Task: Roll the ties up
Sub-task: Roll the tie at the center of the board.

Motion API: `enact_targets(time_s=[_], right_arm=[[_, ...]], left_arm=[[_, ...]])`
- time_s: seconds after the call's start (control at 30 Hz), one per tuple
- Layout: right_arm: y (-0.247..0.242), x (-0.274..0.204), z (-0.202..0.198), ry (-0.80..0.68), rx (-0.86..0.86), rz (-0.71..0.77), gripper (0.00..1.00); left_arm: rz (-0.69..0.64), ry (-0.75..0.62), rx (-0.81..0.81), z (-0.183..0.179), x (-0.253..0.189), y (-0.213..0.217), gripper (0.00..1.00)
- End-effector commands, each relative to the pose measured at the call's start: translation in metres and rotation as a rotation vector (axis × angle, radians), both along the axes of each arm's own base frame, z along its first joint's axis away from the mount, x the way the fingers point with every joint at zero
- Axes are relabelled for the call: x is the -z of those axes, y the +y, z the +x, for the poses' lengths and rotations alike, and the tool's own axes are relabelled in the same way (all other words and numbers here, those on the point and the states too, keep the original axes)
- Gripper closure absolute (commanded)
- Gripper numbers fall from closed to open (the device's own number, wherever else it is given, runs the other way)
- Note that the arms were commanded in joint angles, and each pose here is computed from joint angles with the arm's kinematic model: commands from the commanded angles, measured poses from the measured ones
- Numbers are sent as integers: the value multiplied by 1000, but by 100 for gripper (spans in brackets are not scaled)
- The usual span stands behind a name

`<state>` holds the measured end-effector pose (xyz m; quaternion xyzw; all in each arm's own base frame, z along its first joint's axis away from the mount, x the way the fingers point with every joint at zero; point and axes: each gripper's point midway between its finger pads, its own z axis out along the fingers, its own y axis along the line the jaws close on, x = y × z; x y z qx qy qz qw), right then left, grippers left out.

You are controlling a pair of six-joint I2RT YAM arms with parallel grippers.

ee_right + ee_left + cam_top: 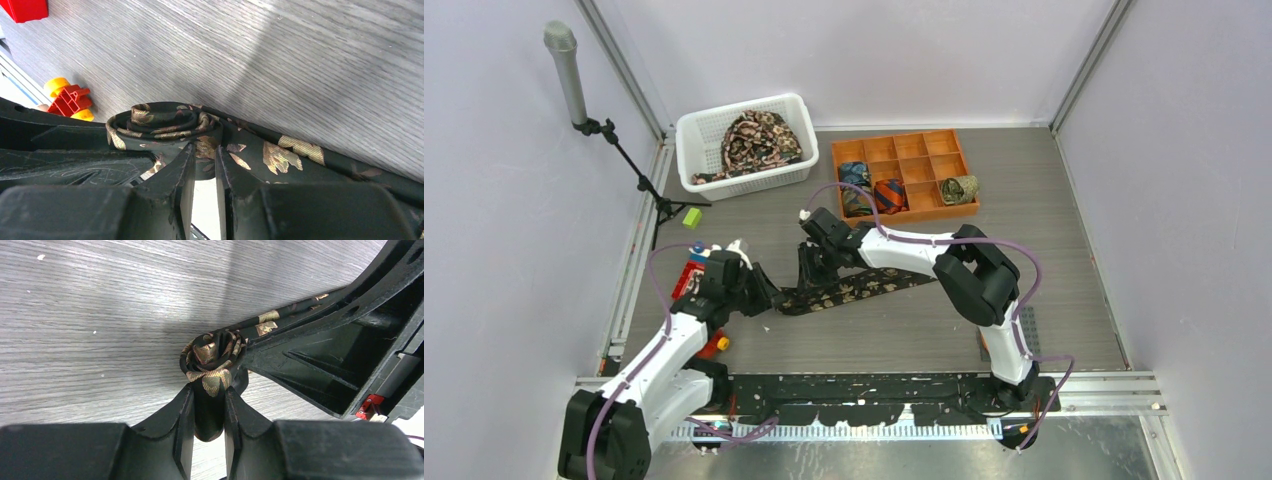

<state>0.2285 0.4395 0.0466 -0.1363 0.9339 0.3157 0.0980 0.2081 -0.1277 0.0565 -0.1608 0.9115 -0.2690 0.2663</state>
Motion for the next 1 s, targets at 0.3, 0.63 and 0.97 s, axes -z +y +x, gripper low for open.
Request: enact_targets(time_s=[0.3,0.63,0.97], right_arm=[[10,-22,-2,-35,-7,43,75],[18,-17,-8,-20,-19,50,78],[34,-15,-11,-3,-36,76,78]], left_arm=[[-3,-57,1,18,-23,-2,76],[-9,-59,6,20,-29,-4,77],[-5,-47,20,20,-32,-5,77]])
